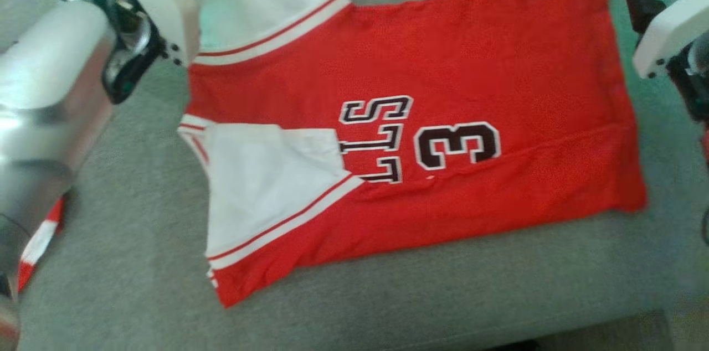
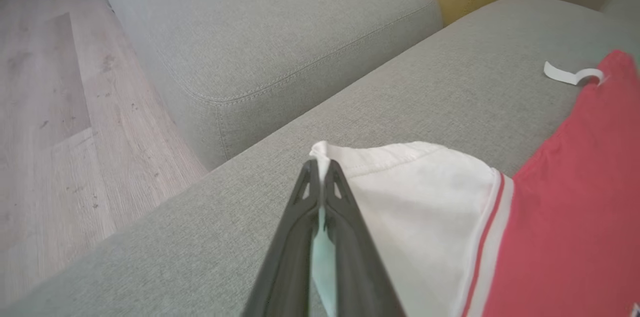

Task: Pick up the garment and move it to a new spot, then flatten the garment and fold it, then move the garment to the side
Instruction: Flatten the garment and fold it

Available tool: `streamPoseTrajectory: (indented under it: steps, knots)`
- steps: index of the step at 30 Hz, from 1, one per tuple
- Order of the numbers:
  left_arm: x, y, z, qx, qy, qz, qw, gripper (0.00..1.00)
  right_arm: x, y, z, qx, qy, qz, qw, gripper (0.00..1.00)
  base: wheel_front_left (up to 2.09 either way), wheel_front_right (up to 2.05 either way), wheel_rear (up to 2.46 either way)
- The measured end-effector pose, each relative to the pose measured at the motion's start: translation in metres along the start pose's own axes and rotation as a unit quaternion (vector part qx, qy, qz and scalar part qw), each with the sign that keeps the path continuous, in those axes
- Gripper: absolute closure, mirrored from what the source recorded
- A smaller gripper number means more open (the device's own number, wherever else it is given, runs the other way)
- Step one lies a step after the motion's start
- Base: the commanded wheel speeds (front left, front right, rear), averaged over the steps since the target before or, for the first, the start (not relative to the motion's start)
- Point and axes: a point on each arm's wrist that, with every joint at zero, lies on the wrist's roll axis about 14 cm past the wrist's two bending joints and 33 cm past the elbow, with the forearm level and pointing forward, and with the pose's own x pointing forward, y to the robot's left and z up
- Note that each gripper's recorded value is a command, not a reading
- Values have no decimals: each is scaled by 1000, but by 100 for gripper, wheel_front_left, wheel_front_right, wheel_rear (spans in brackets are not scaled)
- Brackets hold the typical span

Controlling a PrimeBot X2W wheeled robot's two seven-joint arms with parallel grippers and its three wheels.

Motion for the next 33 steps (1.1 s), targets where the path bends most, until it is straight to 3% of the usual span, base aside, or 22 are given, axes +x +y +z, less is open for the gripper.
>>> streamPoseTrajectory:
  steps: [6,10,23,24,25,33]
  knots:
    - [-19,-7,-3,24,-12,-13,1000,100,19,10,-39,-46,106,29,993,0,0,0,0]
    - [-24,-10,-7,25,-15,-20,999,100,26,16,-63,-26,151,38,987,0,0,0,0]
    - [-24,-10,-22,27,0,-28,999,100,45,24,-65,-7,163,53,985,0,0,0,0]
    - [-24,-10,-22,27,0,-28,999,100,45,24,-65,-7,165,54,985,56,0,0,0]
    - [-23,-11,-22,28,-1,-29,999,100,45,24,-64,-8,166,55,985,100,0,0,0]
    - [-24,-5,-17,37,-7,-15,999,100,39,23,-60,0,146,56,988,100,0,0,0]
